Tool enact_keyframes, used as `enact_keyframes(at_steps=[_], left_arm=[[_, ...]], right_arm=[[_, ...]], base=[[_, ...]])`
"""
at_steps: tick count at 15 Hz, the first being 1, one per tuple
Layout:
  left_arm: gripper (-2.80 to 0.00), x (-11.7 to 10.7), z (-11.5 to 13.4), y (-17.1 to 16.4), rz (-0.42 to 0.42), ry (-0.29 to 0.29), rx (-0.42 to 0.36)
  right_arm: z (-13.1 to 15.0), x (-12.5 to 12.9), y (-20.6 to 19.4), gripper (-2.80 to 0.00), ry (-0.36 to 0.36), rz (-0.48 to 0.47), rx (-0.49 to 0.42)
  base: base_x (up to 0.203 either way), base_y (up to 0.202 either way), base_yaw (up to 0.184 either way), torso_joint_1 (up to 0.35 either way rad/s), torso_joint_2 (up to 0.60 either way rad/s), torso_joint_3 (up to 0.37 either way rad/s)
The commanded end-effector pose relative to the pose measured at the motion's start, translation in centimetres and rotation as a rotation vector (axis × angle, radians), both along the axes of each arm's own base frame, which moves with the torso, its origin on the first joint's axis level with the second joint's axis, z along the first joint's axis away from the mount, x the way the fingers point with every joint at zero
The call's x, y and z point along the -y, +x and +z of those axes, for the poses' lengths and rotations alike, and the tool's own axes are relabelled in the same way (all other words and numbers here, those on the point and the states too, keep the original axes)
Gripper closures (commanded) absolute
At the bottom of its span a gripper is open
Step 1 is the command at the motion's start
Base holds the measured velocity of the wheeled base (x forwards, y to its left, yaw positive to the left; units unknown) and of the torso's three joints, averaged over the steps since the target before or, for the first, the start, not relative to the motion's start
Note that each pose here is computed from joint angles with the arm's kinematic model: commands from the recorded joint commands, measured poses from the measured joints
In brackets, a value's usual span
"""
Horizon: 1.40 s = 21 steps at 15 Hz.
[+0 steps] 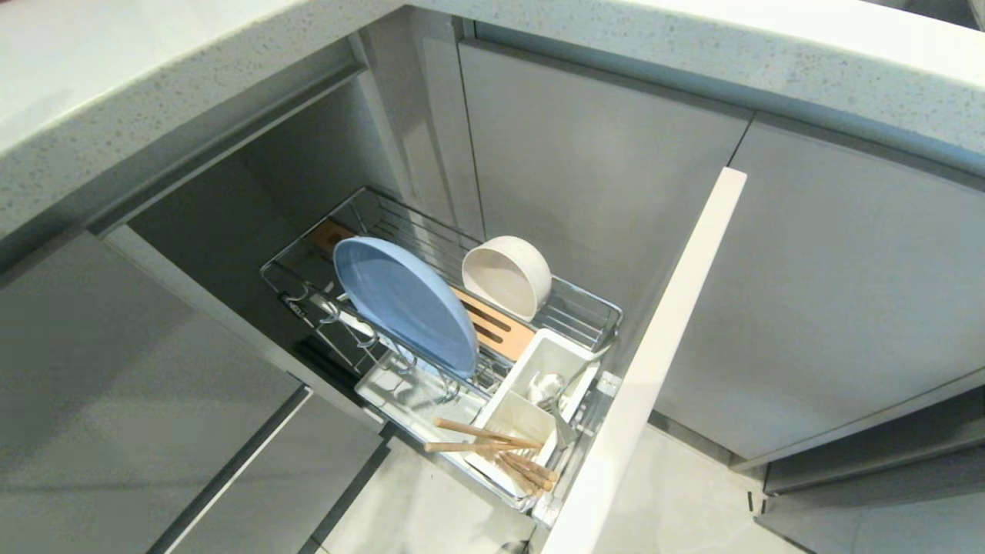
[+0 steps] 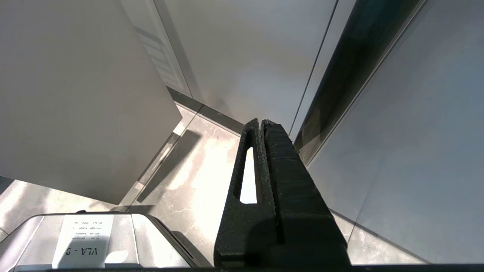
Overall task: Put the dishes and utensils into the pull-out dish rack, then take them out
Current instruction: Take the plate out of the cupboard
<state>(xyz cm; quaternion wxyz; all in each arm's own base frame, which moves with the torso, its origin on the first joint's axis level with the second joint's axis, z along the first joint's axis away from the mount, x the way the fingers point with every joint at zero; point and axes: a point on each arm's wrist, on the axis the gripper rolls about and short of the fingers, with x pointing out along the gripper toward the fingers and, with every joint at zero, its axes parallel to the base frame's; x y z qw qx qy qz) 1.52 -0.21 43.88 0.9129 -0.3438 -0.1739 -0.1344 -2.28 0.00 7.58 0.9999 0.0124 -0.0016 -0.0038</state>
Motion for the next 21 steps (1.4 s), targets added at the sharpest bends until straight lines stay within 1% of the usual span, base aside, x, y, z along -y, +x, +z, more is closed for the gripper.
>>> enact_keyframes(at_steps=[1, 4, 8, 11, 13, 16, 19, 21], left_arm=[[0.0, 0.7, -0.3, 2.3, -0.107, -0.013, -0.076], [0.0, 1.8, -1.1, 3.5, -0.241, -0.015, -0.165], [0.0, 4.3, -2.8, 6.1, -0.317, 0.004, -0.285], [0.0, 6.7, -4.4, 7.4, -0.423, 0.031, -0.378], [0.0, 8.3, -5.5, 8.4, -0.433, 0.05, -0.441], [0.0, 10.6, -7.1, 9.1, -0.488, 0.083, -0.519], [0.0, 13.8, -9.2, 10.0, -0.466, 0.136, -0.602], [0.0, 15.4, -10.5, 10.8, -0.443, 0.166, -0.655]], right_arm=[[0.0, 0.0, 0.0, 0.0, 0.0, 0.0, 0.003], [0.0, 0.0, 0.0, 0.0, 0.0, 0.0, 0.002], [0.0, 0.0, 0.0, 0.0, 0.0, 0.0, 0.003], [0.0, 0.0, 0.0, 0.0, 0.0, 0.0, 0.003], [0.0, 0.0, 0.0, 0.0, 0.0, 0.0, 0.002], [0.0, 0.0, 0.0, 0.0, 0.001, 0.0, 0.003], [0.0, 0.0, 0.0, 0.0, 0.0, 0.0, 0.003], [0.0, 0.0, 0.0, 0.0, 0.0, 0.0, 0.001]], base=[[0.0, 0.0, 0.0, 0.0, 0.0, 0.0], [0.0, 0.0, 0.0, 0.0, 0.0, 0.0], [0.0, 0.0, 0.0, 0.0, 0.0, 0.0], [0.0, 0.0, 0.0, 0.0, 0.0, 0.0], [0.0, 0.0, 0.0, 0.0, 0.0, 0.0], [0.0, 0.0, 0.0, 0.0, 0.0, 0.0], [0.0, 0.0, 0.0, 0.0, 0.0, 0.0], [0.0, 0.0, 0.0, 0.0, 0.0, 0.0]])
